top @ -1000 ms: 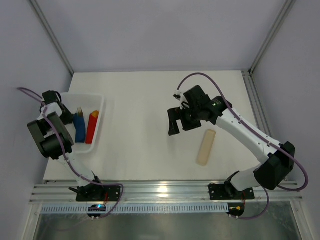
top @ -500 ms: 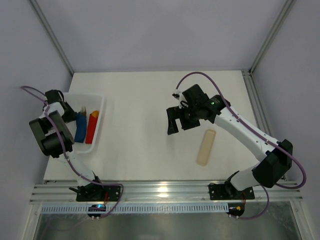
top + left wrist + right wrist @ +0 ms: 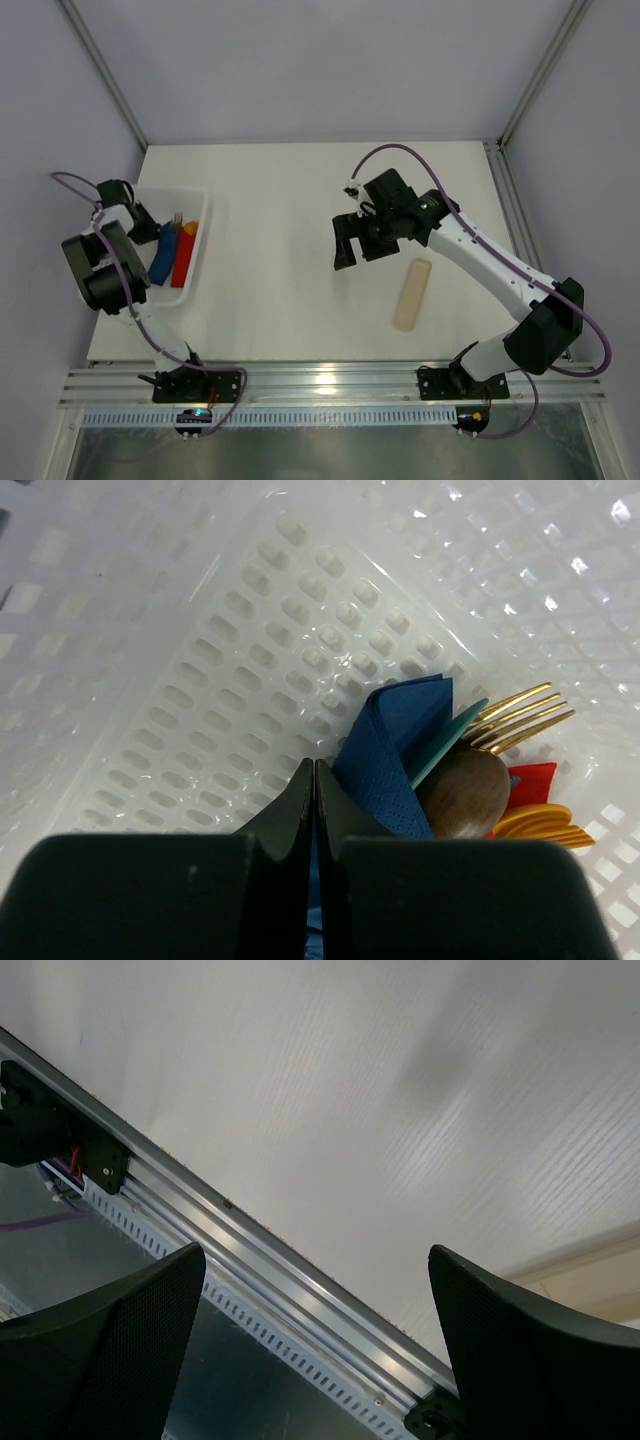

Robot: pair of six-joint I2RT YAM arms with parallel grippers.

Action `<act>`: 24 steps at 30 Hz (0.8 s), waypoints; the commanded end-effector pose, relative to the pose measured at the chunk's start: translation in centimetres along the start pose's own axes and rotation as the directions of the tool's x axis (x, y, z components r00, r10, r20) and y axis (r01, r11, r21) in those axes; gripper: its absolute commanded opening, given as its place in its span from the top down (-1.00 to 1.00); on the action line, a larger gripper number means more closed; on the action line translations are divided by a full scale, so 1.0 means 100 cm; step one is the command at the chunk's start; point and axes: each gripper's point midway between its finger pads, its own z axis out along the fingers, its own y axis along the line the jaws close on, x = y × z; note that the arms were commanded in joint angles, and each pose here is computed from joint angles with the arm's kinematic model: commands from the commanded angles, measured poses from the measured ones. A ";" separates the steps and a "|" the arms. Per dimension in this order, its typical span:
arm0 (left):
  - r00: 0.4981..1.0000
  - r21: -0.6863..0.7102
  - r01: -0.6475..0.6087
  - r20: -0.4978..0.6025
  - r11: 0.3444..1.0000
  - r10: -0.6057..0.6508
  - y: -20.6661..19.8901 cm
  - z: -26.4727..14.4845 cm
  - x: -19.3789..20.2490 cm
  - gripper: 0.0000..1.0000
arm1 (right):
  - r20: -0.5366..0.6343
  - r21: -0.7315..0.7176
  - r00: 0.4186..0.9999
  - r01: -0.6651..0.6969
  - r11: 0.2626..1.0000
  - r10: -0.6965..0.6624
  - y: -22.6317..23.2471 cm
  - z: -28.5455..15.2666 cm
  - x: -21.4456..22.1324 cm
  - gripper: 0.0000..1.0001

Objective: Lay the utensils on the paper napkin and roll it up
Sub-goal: Adjust the utensils in the bin, then reset both arms

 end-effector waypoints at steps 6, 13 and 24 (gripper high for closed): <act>0.989 -0.230 0.065 0.142 0.971 -0.032 0.033 -0.034 -0.030 0.85 | 0.051 -0.028 0.999 0.002 1.000 0.000 0.009 -0.006 -0.016 -0.91; 0.964 -0.177 0.094 0.263 0.980 -0.045 0.016 -0.079 -0.065 0.68 | 0.058 -0.005 0.998 0.004 1.000 -0.003 0.005 -0.006 -0.019 -0.91; 0.939 0.263 0.036 0.322 0.964 -0.123 -0.119 -0.179 -0.057 0.24 | 0.119 0.068 0.992 -0.047 0.997 0.038 -0.011 -0.002 -0.021 -0.99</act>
